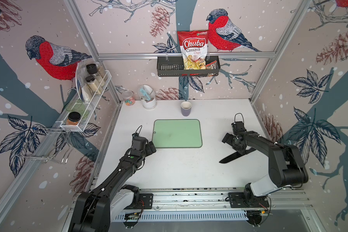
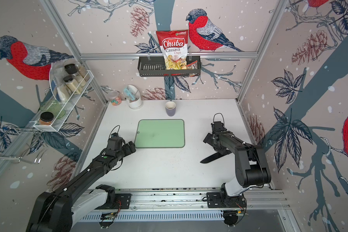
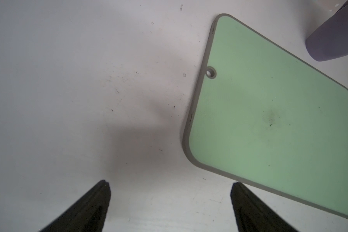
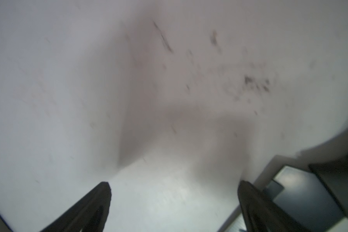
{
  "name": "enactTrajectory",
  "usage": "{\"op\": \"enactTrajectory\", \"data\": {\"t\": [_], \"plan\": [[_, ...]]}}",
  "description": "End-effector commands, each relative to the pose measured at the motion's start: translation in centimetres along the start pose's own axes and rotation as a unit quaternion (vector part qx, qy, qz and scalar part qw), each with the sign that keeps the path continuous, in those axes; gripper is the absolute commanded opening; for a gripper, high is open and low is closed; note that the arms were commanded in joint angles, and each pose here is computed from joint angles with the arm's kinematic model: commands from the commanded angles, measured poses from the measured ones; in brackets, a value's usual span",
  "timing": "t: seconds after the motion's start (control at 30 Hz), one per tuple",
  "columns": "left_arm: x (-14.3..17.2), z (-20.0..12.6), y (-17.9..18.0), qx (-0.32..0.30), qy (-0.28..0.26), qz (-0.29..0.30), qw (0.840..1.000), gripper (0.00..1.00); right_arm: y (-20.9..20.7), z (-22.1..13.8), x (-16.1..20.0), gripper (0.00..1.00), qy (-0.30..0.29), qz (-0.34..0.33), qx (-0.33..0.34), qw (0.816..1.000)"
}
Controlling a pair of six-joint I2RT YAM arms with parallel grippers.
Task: Align the knife with the edge of the cutting board
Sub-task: Adjust the knife at the center of the board.
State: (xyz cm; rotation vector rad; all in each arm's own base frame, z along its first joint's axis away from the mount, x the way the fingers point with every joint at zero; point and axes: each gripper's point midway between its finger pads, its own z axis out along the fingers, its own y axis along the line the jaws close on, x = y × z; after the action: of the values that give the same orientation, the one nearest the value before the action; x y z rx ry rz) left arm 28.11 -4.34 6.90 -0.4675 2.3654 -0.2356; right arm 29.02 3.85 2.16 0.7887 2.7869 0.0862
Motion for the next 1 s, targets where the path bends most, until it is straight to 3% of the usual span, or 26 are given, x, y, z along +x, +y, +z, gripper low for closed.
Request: {"op": "enactTrajectory", "data": {"t": [0.0,0.17,0.3,0.53,0.7,0.87,0.97], "plan": [[-0.4,0.0,-0.2,0.001,-0.007,0.007,1.0,0.96,-2.5,-1.3,3.1,1.0,0.053,-0.005,0.053,0.997],[-0.3,0.0,-0.1,-0.001,-0.006,0.008,1.0,0.96,-3.0,-2.3,5.6,1.0,0.075,-0.004,0.037,0.996],[-0.3,0.1,-0.2,-0.001,-0.006,0.008,1.0,0.96,-4.8,-3.5,5.2,1.0,0.039,-0.003,0.064,0.997],[-0.2,0.2,-0.2,0.002,-0.004,0.008,1.0,0.96,-9.1,-5.0,0.2,1.0,-0.079,0.139,0.089,0.983],[-0.2,0.2,-0.2,0.002,-0.005,0.007,1.0,0.96,-11.6,-3.4,-1.8,1.0,-0.062,0.205,0.098,0.972],[-0.2,0.3,-0.3,0.003,-0.003,0.007,1.0,0.95,-10.6,-0.8,-2.9,1.0,-0.004,0.238,0.06,0.969],[-0.1,0.3,-0.4,0.005,-0.003,0.008,1.0,0.96,-10.2,-0.3,-4.5,1.0,-0.017,0.233,0.063,0.97]]}}
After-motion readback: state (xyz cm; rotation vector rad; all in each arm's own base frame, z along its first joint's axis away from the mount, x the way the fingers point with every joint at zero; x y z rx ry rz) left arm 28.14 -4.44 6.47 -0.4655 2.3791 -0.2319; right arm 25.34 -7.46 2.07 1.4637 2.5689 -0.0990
